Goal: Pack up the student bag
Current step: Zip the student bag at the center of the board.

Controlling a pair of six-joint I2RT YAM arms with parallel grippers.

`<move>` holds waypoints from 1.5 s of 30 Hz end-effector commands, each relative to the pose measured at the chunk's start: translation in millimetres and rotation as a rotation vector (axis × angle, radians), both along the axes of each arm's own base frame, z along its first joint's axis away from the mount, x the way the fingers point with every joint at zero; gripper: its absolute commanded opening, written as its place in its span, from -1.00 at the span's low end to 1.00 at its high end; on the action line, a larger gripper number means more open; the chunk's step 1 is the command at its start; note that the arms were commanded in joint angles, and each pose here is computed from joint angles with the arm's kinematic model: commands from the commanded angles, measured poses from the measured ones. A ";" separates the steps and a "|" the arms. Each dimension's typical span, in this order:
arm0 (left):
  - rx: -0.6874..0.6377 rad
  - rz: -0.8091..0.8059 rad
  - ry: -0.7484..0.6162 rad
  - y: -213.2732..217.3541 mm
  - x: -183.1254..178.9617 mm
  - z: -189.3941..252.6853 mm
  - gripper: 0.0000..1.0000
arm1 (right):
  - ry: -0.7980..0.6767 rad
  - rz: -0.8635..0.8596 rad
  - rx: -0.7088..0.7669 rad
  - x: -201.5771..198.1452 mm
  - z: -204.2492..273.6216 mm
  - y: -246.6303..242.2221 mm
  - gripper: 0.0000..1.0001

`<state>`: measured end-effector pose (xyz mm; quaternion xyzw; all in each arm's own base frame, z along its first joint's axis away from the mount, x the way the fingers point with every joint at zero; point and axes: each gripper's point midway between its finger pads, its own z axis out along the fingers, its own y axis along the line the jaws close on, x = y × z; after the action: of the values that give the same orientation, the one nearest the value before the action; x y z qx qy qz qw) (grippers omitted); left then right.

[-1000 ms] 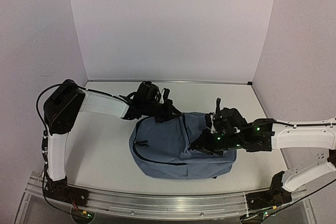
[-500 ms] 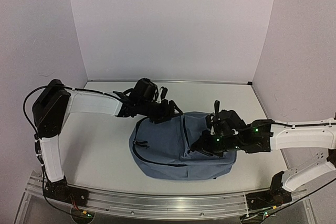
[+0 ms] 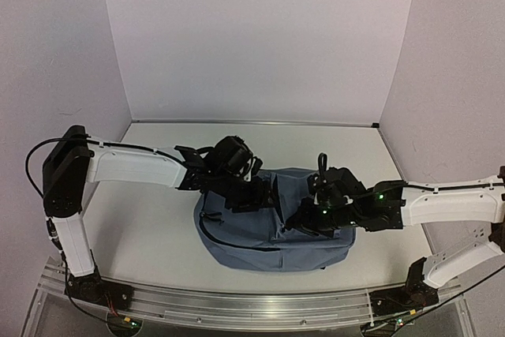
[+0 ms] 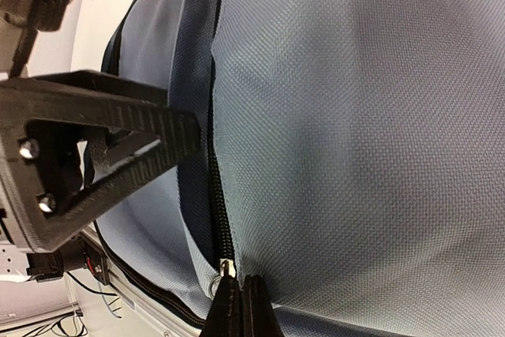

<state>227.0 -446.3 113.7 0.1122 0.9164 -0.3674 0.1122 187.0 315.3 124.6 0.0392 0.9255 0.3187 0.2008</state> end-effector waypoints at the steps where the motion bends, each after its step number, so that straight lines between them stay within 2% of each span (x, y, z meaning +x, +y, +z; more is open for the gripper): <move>1: 0.086 0.011 0.017 10.3 -16.1 -2.8 0.22 | -0.041 -0.033 0.022 8.0 10.5 3.4 -1.00; 9: 0.081 -0.033 0.054 1.3 -34.1 -10.1 0.16 | -0.047 -0.055 0.023 9.5 10.8 -0.9 -1.00; 16: 0.070 -0.062 0.070 -6.8 -47.8 -9.5 -0.14 | -0.053 -0.072 0.024 10.9 11.4 -3.7 -1.00; 24: 0.011 -0.098 0.089 -21.9 -60.5 -3.1 -0.30 | -0.057 -0.083 0.025 12.0 12.4 -5.3 -1.00; 25: 0.004 -0.102 0.093 -23.8 -61.9 -2.4 -0.34 | -0.058 -0.085 0.024 12.0 12.1 -5.9 -1.00; 29: -0.042 -0.117 0.088 -27.8 -65.3 6.0 -0.87 | -0.060 -0.096 0.024 12.4 11.7 -8.7 -1.00; 31: -0.065 -0.113 0.066 -25.9 -64.6 14.3 -0.98 | -0.058 -0.099 0.020 11.8 9.9 -10.4 -1.00; 37: -0.218 -0.122 -0.026 -21.4 -65.6 52.3 -1.00 | -0.040 -0.135 -0.001 10.0 -2.3 -21.2 -1.00; 45: -0.398 -0.162 -0.035 -19.1 -75.3 69.2 -1.00 | -0.028 -0.186 -0.041 9.9 -17.8 -35.2 -1.00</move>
<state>168.4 -455.5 132.2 0.1383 0.8696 -0.4604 0.1126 192.8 296.2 113.2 0.0938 0.9211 0.3040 0.2245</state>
